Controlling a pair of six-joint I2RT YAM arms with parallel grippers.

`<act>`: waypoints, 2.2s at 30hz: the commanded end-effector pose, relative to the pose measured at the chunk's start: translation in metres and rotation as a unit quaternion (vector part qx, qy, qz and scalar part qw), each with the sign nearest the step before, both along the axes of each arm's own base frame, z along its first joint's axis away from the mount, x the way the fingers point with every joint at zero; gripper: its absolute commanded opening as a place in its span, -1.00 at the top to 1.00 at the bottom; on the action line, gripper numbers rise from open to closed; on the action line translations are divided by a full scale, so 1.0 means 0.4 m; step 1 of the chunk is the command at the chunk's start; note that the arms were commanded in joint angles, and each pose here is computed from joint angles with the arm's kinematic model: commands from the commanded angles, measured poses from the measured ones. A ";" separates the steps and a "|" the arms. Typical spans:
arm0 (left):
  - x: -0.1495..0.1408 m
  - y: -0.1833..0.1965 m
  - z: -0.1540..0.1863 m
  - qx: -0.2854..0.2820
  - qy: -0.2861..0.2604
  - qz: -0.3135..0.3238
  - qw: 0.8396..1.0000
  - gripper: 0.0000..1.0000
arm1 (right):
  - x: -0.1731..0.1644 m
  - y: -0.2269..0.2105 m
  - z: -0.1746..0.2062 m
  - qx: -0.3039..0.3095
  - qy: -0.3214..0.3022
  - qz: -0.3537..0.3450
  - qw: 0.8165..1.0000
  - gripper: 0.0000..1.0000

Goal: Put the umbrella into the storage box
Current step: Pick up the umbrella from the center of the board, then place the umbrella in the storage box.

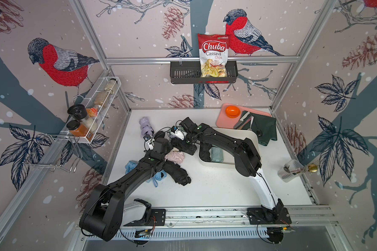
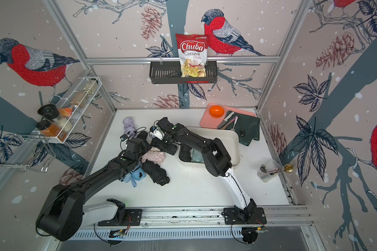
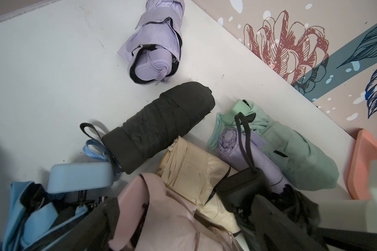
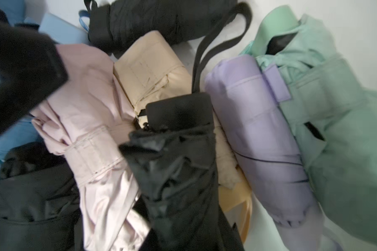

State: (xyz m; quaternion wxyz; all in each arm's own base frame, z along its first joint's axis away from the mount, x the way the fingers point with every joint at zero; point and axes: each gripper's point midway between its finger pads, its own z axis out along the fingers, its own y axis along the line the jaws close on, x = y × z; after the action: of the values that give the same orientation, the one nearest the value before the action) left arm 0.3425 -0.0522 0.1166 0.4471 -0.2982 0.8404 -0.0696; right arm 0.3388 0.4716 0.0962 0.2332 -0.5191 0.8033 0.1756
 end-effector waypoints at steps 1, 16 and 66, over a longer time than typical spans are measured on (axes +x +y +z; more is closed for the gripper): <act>-0.001 0.014 0.013 0.001 -0.009 0.014 1.000 -0.98 | 0.028 0.009 0.093 0.040 -0.028 -0.042 0.998 0.75; 0.018 -0.048 0.090 -0.023 -0.050 -0.060 0.997 -0.99 | 0.133 -0.212 0.347 0.154 -0.023 -0.292 0.944 1.00; 0.063 -0.483 -0.094 0.014 0.057 -0.322 0.945 -0.38 | 0.066 -0.654 -0.161 -0.024 0.163 -0.551 0.818 1.00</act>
State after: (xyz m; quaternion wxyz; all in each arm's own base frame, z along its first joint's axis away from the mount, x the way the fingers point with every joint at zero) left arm 0.3638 -0.2329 0.0724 0.3497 -0.0164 0.9234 -0.1573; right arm 0.3856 0.1920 0.0463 0.1987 0.0517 0.9783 0.0283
